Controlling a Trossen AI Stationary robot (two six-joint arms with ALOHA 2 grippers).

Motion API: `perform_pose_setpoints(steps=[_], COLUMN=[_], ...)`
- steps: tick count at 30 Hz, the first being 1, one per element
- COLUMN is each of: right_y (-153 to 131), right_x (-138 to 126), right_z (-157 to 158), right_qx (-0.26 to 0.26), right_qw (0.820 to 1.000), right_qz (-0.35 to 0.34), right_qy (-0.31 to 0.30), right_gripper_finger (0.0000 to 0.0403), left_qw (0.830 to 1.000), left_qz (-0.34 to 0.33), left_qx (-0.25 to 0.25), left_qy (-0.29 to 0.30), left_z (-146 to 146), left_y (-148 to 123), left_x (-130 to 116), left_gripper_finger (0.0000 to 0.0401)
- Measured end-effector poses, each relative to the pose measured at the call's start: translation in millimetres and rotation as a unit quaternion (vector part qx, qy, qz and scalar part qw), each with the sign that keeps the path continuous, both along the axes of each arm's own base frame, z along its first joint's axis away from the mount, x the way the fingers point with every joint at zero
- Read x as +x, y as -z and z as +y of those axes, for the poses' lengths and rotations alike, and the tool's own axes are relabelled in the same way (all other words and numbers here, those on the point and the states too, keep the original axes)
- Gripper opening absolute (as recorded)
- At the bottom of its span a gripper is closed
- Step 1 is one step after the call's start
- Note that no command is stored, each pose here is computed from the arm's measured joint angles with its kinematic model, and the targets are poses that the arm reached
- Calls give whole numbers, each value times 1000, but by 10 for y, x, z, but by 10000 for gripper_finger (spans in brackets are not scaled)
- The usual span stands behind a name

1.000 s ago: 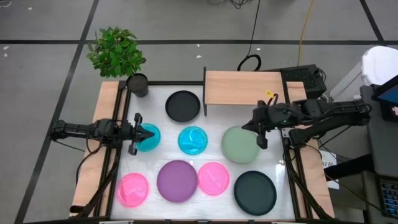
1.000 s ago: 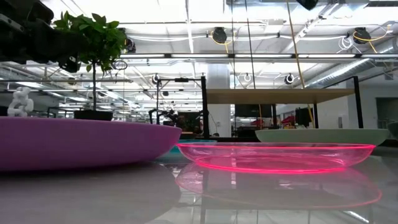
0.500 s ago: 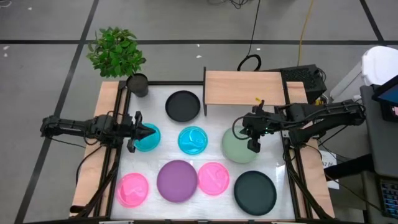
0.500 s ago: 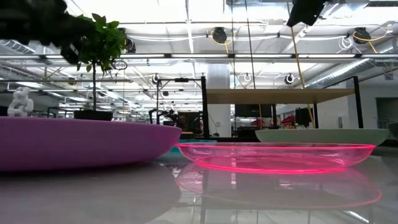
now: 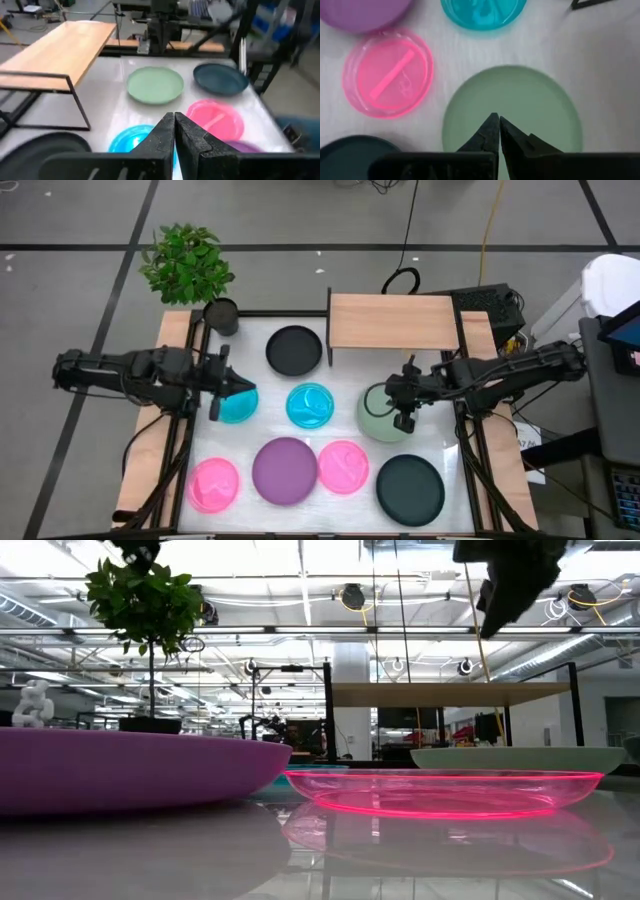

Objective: Place and stack plates onto a shelf
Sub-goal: Put the big green plate on the shelf

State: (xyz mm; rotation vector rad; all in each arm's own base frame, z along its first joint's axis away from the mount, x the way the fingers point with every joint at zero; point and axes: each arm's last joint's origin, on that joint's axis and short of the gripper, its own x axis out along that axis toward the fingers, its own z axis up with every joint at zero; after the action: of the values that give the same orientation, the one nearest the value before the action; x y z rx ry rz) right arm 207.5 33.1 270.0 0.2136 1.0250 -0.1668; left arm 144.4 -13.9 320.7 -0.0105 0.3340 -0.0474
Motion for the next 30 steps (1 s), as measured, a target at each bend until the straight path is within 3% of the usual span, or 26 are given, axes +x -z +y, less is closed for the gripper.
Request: perform_pose_setpoints(steps=[3, 11, 21, 30], right_y=[123, 387, 665, 815], right_x=[-17, -80, -148, -130], right_z=[49, 180, 306, 516], right_qx=[1, -6, 4, 28], right_qw=[1000, 999, 995, 992], right_qz=[5, 17, 9, 14], right_qy=[-8, -49, -96, -122], right_gripper_finger=[3, 39, 101, 109], left_qw=[998, 997, 989, 985], left_qz=[13, 83, 146, 174], left_qx=[52, -2, 3, 9], left_qy=[18, -1, 8, 11], left_z=[-10, -47, -124, -149], left_y=[-13, 167, 391, 508], left_x=[98, 318, 574, 686], left_gripper_finger=[17, 17, 17, 17])
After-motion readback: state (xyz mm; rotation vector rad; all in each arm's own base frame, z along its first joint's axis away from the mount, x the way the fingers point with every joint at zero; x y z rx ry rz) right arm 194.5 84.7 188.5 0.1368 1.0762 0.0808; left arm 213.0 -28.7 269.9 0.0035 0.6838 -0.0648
